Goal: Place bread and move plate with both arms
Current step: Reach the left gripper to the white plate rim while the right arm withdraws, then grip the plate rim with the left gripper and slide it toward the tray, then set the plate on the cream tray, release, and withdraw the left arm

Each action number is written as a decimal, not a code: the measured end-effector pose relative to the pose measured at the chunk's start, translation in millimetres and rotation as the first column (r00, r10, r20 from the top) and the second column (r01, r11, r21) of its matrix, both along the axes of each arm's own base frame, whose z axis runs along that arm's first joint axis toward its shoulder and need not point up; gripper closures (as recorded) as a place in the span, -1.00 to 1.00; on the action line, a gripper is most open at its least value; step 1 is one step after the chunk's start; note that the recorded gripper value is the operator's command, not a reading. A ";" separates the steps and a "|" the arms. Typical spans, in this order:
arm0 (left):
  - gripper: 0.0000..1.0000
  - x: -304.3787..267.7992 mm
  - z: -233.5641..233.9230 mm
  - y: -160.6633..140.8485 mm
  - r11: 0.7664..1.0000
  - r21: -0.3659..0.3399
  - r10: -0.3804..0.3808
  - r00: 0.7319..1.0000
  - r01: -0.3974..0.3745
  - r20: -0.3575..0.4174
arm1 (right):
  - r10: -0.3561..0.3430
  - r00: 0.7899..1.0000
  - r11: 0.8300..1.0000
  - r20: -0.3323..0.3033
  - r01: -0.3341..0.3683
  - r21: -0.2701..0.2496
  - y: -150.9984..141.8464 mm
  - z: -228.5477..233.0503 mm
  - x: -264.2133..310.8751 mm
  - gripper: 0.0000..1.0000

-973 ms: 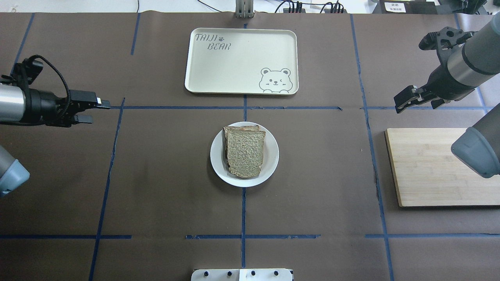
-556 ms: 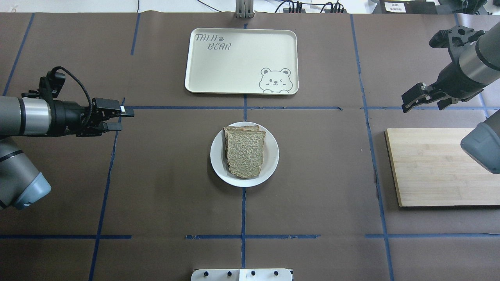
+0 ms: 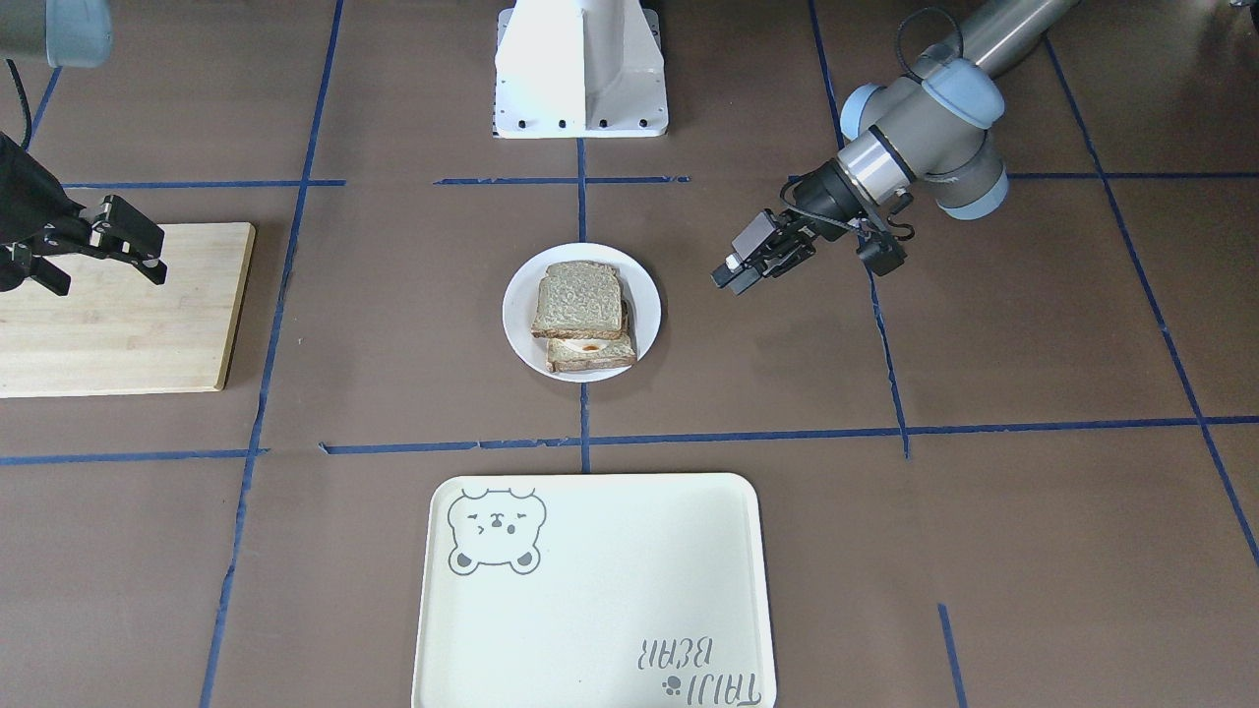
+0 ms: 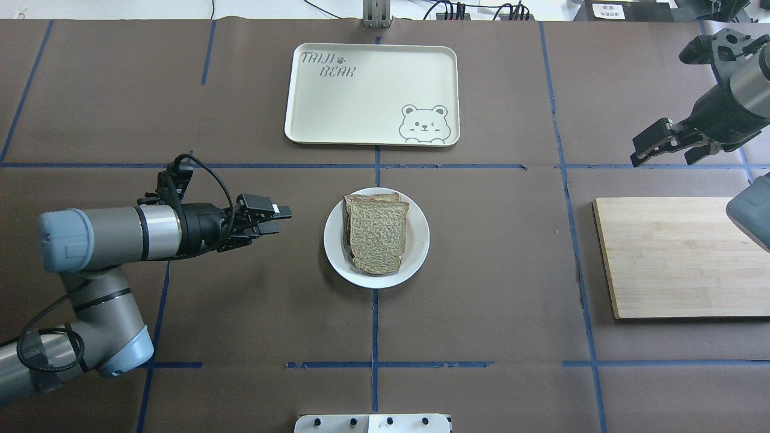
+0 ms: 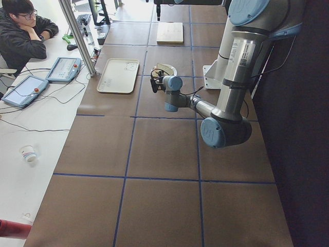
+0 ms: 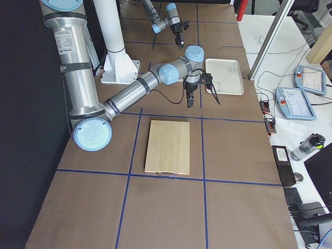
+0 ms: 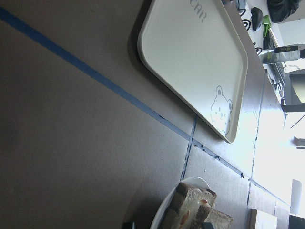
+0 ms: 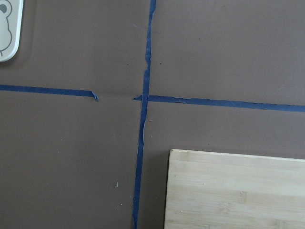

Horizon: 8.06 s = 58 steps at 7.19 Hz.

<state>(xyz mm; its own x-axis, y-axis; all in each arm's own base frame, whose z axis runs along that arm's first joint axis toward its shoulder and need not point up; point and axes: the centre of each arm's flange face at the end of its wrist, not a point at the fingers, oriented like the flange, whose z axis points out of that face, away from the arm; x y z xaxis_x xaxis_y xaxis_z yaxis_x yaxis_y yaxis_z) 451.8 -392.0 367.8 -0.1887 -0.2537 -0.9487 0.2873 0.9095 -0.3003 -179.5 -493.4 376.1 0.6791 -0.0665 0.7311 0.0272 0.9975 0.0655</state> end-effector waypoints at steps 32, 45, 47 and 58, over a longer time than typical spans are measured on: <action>1.00 111.6 -85.6 -239.2 0.870 -0.367 -0.295 0.944 0.328 0.145 | -0.030 0.999 0.999 -0.012 0.030 0.023 10.3 97.2 119.7 -1.00; -1.00 -199.6 46.7 -261.3 0.973 -0.201 -0.046 0.951 0.111 0.305 | -0.023 1.000 0.999 -0.011 0.023 0.042 6.1 90.8 123.7 -1.00; -1.00 -311.8 118.5 -247.5 0.996 -0.039 -0.057 0.911 0.080 0.407 | -0.019 1.000 0.999 -0.017 0.019 0.032 7.2 95.0 124.6 -1.00; -1.00 -491.6 287.8 -86.5 0.889 0.060 0.189 0.483 -0.453 0.855 | 0.074 0.997 0.989 0.001 -0.073 -0.126 10.9 163.1 174.5 -1.00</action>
<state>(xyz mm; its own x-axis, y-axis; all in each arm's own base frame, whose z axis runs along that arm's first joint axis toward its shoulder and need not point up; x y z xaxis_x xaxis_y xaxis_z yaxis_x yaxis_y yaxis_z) -39.8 -478.6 655.5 0.7345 0.1337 -0.6653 -0.0485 0.9882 0.1450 -5.0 -482.6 539.2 0.6742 0.0762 0.7346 -0.0467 0.9971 -0.0605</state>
